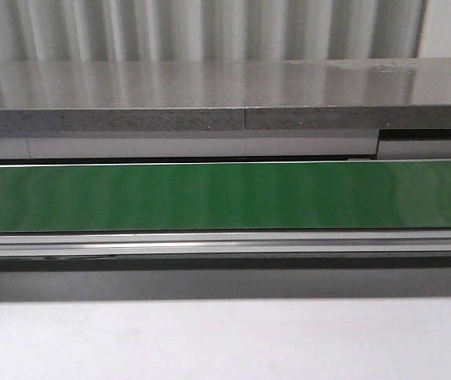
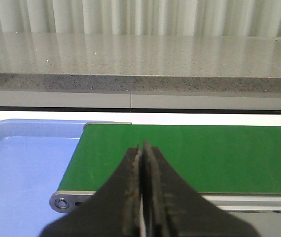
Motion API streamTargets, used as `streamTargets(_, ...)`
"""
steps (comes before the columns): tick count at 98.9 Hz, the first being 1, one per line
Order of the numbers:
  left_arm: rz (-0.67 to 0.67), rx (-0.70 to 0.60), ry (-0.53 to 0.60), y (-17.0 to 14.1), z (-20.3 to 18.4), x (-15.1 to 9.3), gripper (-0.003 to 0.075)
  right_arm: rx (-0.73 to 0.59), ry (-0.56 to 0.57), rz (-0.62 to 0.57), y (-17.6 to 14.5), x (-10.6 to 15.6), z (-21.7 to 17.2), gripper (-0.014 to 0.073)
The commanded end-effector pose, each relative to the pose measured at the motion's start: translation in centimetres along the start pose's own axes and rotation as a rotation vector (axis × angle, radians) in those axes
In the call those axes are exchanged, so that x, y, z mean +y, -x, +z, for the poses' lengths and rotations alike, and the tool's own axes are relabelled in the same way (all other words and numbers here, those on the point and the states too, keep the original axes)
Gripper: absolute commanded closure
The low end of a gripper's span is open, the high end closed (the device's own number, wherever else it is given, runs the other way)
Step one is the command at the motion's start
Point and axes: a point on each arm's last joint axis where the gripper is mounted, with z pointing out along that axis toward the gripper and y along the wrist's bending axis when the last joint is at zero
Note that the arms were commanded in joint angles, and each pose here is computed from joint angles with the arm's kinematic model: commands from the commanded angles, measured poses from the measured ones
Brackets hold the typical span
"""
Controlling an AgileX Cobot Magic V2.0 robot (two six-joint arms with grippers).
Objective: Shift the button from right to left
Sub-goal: 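Grasp the yellow-capped button with the right gripper and lift it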
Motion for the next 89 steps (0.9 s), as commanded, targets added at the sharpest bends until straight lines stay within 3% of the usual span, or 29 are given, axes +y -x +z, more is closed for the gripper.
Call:
streamTargets(1, -0.006, -0.087, 0.0, 0.0, -0.1, 0.0, 0.074, -0.036, 0.003, 0.058, 2.2, -0.9, 0.2, 0.0055)
streamTargets(35, -0.006, -0.087, 0.0, 0.0, -0.1, 0.0, 0.074, 0.102, -0.028, 0.08, 5.1, -1.6, 7.6, 0.0055)
streamTargets(89, -0.006, -0.087, 0.0, 0.0, -0.1, 0.0, 0.074, 0.156, -0.085, 0.011, 6.9, -2.2, 12.4, 0.0076)
